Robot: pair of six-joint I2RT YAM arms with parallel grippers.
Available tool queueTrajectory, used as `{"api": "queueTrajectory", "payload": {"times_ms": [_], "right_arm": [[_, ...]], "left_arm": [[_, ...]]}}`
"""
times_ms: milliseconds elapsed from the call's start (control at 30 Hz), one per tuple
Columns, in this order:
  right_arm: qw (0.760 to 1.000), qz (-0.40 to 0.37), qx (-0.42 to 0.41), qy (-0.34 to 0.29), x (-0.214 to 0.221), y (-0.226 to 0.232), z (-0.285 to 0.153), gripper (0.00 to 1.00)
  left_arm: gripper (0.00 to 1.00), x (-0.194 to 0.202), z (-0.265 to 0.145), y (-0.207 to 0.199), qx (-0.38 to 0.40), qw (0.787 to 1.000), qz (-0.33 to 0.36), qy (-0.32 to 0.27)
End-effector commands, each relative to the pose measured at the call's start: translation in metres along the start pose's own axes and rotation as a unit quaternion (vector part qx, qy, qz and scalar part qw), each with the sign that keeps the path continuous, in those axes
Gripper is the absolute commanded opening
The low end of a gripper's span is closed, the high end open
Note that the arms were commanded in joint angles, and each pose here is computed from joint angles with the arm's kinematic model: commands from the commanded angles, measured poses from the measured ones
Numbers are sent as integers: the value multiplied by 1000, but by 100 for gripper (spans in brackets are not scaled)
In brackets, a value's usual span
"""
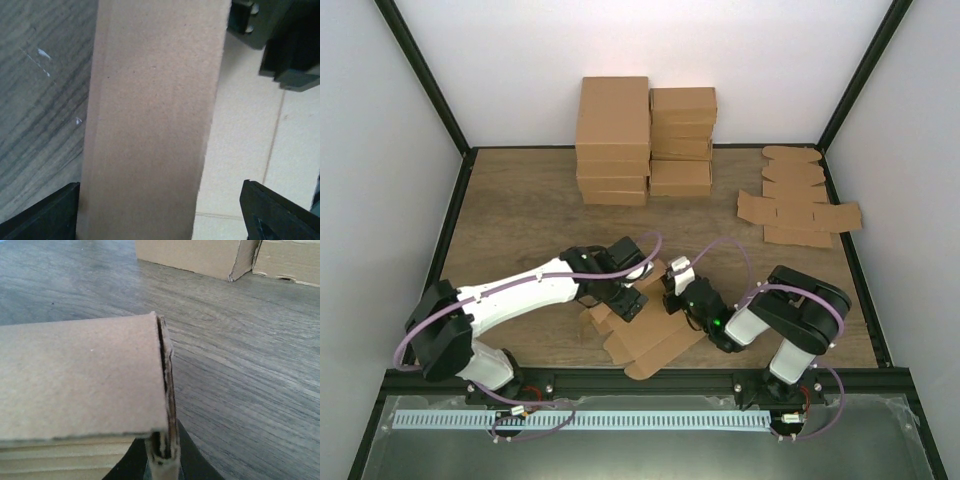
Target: Fold the paper box
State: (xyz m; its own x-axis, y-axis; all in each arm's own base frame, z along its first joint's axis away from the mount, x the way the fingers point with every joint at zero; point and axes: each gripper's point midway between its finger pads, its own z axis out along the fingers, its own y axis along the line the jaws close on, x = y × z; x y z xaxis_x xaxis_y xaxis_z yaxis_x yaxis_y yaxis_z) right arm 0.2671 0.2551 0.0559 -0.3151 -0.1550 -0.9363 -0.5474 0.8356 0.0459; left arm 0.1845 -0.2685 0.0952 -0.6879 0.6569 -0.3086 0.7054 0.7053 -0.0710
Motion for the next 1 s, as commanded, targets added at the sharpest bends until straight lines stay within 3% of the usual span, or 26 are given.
{"api": "queueTrajectory", "payload": {"times_ms": [0,100,300,567,733,967], "right_arm": [[999,25,24,-31,-19,-7,-2,1],[999,38,21,-28,-22,-6,-3,1],[992,113,53,-22,-35,-16,-10,1],[962,253,91,-45,-64,-37,-27,1],[941,329,46,-63,-85,-42,-30,1],[898,436,-9,-55,-88,-52,-20,1]], "left_arm": [[92,-37,-54,-4,7,995,-26,-97],[100,-52,-97,1,-3,988,-49,-149],[100,-72,-195,8,-4,964,-85,-254],[100,-71,-299,-4,73,920,-104,-371],[100,-59,-334,-9,116,899,-127,-404],[100,-36,-343,-15,167,884,-152,-409]]}}
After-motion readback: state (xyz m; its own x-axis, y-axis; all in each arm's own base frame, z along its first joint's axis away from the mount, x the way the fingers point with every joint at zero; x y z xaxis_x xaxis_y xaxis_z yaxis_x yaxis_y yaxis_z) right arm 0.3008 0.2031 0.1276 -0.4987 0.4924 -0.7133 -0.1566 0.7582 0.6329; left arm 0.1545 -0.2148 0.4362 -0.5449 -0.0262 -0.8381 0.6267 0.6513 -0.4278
